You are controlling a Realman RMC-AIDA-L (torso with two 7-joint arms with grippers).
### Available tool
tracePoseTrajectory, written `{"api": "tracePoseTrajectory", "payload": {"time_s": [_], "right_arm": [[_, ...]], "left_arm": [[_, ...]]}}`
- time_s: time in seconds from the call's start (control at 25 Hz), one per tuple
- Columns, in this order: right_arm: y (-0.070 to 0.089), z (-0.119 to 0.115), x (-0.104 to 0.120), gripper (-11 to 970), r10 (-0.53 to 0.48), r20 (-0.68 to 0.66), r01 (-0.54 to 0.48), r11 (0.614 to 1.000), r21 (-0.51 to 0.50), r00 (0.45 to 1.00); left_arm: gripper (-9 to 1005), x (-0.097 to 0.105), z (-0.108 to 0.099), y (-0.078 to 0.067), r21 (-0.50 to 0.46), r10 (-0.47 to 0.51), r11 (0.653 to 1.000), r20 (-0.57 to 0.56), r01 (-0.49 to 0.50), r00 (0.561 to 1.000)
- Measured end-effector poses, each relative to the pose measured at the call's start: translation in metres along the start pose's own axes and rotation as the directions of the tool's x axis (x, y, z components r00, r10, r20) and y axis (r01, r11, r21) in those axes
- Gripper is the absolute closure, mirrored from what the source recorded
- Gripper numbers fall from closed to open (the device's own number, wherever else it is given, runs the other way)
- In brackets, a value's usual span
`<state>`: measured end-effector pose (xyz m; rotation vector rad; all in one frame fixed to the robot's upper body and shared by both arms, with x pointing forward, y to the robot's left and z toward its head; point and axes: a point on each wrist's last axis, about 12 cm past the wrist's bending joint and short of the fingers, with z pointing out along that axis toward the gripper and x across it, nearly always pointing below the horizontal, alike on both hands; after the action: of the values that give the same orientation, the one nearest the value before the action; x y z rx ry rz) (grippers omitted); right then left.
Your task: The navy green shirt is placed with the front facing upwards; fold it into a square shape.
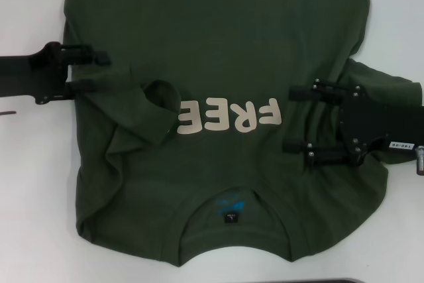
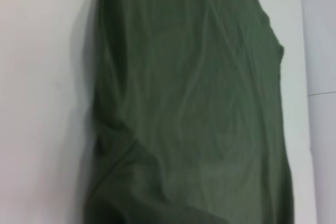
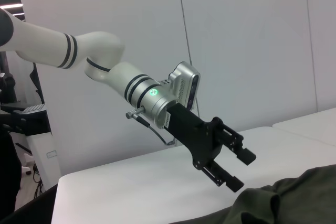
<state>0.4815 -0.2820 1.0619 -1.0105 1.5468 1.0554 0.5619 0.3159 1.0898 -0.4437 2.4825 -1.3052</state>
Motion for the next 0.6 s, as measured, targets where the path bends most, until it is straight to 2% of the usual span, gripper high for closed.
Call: {"api": "tracePoseTrajectory", "payload": {"time_s": [0.32,0.6], "right_arm": [[-0.001,0.000,0.000,42,-0.001,-0.003,0.001,1.000,0.005,1.000],[0.000,-0.001,0.001,42,0.000,-0.004,0.000,1.000,0.006,1.000]], "left_arm": [[305,0.002,-0.006,0.011,-0.049,-0.027,0.998,0.004,0.027,1.000],[305,0.006,0.005,0.014,-0.079,-0.032,0.996,-0.013,0.031,0.999]]}}
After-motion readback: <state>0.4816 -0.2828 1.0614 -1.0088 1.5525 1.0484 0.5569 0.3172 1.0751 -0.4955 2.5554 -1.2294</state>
